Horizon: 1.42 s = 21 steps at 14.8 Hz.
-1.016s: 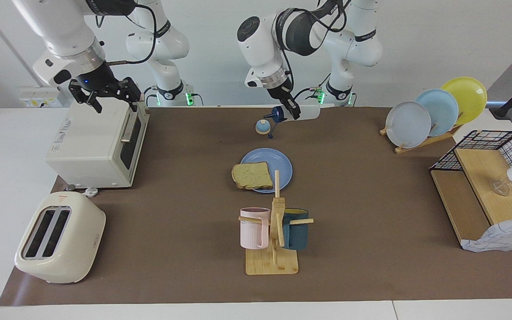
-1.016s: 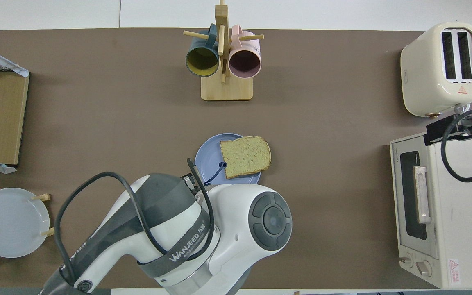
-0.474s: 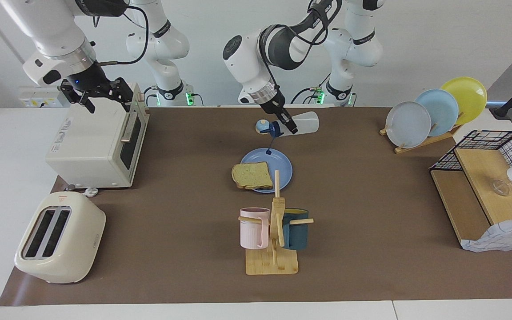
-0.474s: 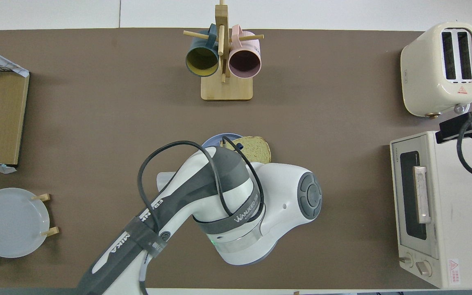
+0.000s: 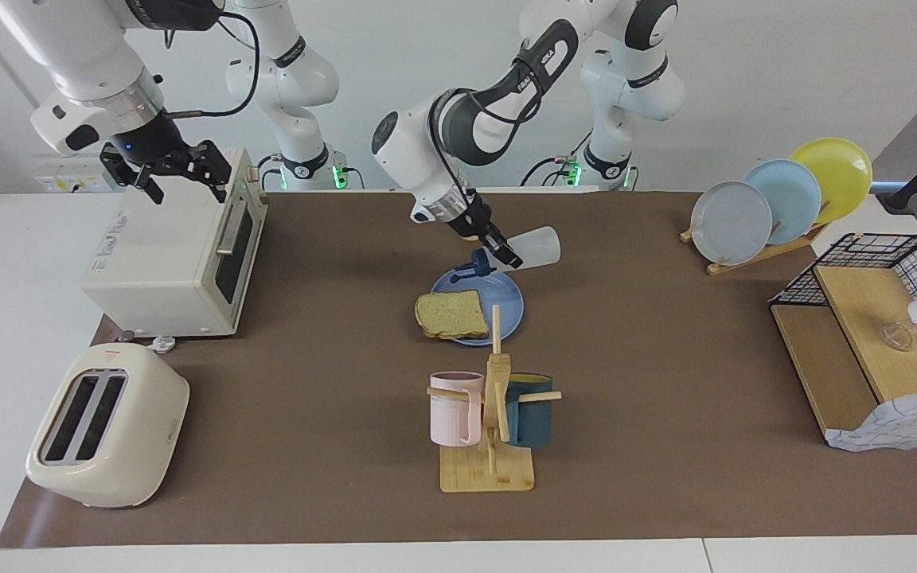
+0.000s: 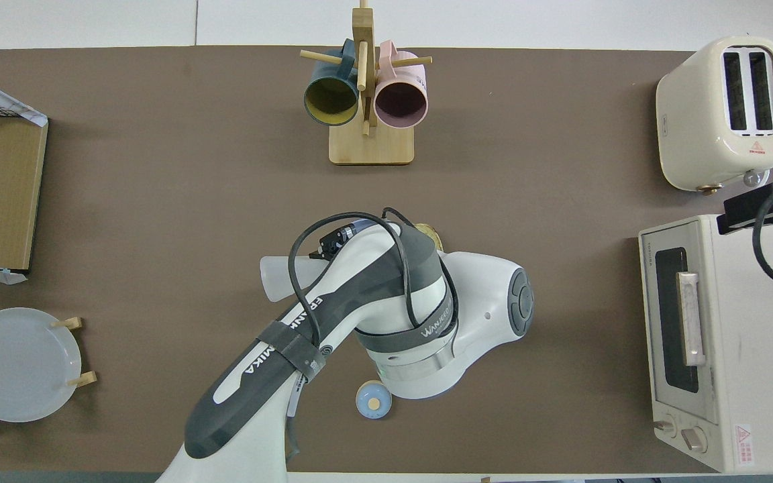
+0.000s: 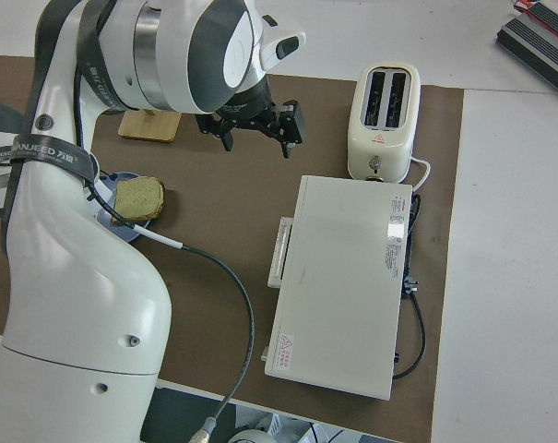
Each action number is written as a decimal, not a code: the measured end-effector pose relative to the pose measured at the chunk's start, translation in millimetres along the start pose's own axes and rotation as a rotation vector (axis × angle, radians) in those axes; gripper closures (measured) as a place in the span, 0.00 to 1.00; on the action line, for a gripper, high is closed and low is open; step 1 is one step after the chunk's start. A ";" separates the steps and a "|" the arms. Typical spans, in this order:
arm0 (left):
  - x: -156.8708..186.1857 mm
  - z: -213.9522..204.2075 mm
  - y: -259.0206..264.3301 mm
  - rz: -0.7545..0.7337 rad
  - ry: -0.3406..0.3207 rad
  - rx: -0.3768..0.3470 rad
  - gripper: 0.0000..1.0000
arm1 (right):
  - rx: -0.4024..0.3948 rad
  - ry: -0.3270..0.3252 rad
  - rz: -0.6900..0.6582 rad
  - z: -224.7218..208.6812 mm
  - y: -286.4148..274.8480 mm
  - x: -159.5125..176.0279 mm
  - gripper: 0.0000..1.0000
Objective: Put bread on plate and add seasoning
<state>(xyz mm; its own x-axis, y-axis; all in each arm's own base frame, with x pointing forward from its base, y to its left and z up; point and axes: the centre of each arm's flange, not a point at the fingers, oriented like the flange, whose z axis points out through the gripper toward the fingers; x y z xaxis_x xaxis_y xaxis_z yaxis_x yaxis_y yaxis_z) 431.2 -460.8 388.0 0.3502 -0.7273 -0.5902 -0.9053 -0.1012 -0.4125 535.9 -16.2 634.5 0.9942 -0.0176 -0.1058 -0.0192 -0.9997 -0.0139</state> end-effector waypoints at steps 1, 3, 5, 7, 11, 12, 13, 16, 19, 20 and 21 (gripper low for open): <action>-0.3 0.7 -1.1 -0.001 -0.005 0.009 0.66 | 0.000 0.000 0.000 0.2 -0.2 0.0 0.00; 1.2 5.5 -0.9 0.004 -0.024 0.031 0.66 | 0.000 -0.001 0.000 0.3 -0.2 0.0 0.00; 4.8 13.1 2.6 0.015 -0.048 0.048 0.66 | 0.000 -0.001 0.000 0.4 -0.2 0.0 0.00; 10.8 23.3 9.6 0.037 -0.095 0.072 0.66 | 0.000 -0.001 0.000 0.5 -0.2 0.0 0.00; 34.7 42.4 36.4 0.092 -0.184 0.124 0.66 | 0.000 -0.001 0.000 0.6 -0.2 0.0 0.00; 34.0 44.7 35.9 0.092 -0.207 0.139 0.66 | 0.000 -0.001 0.000 0.6 -0.2 0.0 0.00; 32.2 46.2 34.0 0.089 -0.226 0.150 0.66 | 0.000 -0.001 0.000 0.6 -0.2 0.0 0.00; 27.8 50.9 23.0 0.072 -0.255 0.183 0.66 | 0.000 -0.001 0.000 0.6 -0.2 0.0 0.00; 22.4 61.0 6.4 0.051 -0.277 0.202 0.66 | 0.000 -0.001 0.000 0.6 -0.2 0.0 0.00; 21.2 63.1 2.9 0.046 -0.282 0.207 0.66 | 0.000 -0.001 0.000 0.6 -0.2 0.0 0.00; 20.5 64.0 1.5 0.044 -0.286 0.209 0.66 | 0.000 -0.001 0.000 0.6 -0.2 0.0 0.00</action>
<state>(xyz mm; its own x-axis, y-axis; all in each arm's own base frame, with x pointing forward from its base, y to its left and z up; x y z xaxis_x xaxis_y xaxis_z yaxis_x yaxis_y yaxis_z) 452.4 -432.5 330.9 0.3917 -0.5051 -0.7690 -0.8628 0.0885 -0.4977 535.9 -16.0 633.9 0.9941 -0.0173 -0.1071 -0.0189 -0.9997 -0.0139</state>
